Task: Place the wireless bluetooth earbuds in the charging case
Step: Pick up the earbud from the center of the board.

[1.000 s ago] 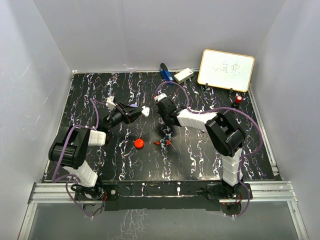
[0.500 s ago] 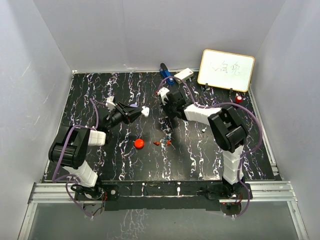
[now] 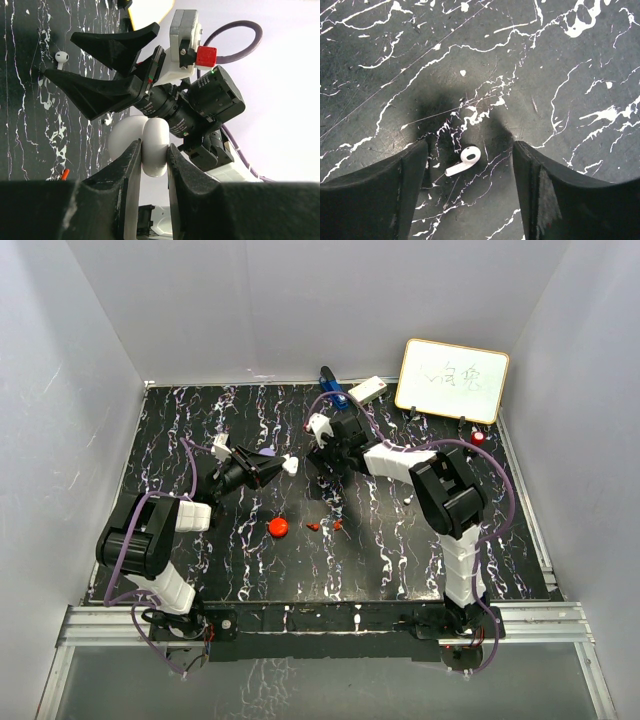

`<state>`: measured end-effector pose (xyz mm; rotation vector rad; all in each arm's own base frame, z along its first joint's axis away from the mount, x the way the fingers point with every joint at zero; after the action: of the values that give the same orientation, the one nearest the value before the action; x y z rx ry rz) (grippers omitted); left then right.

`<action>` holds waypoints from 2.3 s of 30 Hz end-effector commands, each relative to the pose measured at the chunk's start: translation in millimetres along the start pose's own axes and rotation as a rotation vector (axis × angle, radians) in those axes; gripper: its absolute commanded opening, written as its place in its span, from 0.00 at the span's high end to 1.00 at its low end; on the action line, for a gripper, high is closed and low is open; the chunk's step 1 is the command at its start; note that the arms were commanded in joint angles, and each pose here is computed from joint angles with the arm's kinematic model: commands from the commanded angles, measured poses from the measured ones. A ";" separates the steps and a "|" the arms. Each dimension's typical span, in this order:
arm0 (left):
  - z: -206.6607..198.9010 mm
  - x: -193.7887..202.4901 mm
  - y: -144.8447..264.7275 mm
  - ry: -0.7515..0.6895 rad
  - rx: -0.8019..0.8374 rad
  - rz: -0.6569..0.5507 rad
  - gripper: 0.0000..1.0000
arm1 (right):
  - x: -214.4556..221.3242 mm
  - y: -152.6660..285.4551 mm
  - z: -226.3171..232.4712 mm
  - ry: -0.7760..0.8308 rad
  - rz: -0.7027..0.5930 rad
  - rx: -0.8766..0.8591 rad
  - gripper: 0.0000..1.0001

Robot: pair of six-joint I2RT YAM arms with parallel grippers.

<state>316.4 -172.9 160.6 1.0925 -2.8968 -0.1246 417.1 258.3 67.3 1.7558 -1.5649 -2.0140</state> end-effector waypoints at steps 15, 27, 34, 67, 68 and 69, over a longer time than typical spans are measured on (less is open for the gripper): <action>-14.9 -2.0 0.1 -0.051 0.054 0.010 1.00 | -40.6 31.7 4.1 -0.620 -0.032 0.069 0.37; -12.7 -1.3 -0.2 -0.034 0.055 0.018 1.00 | -23.7 22.4 14.7 -0.635 0.098 0.253 0.46; -15.8 -1.5 2.2 -0.048 0.079 0.016 1.00 | -16.1 9.6 15.3 -0.657 0.146 0.305 0.54; -10.4 -4.4 6.8 -0.030 0.084 0.010 1.00 | -3.2 -10.0 11.5 -0.680 0.239 0.347 0.71; -10.8 -4.4 6.8 -0.030 0.085 0.011 1.00 | -2.2 -10.7 11.5 -0.679 0.242 0.348 0.71; -10.5 -4.6 6.9 -0.028 0.083 0.010 1.00 | -1.6 -11.4 11.9 -0.679 0.244 0.346 0.71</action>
<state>317.0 -166.1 162.2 1.0967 -2.9025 -0.0672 411.7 273.2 67.3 0.9241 -2.2741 -2.4682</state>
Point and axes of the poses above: each gripper's point midway between its finger pads, its own y axis back along the fingers, its own z axis along the line the jaws close on, x = y × z, the point moved 5 cm from there along y, back along the fingers, and after that the axes turned 1 degree about y, right-handed, at the moved point
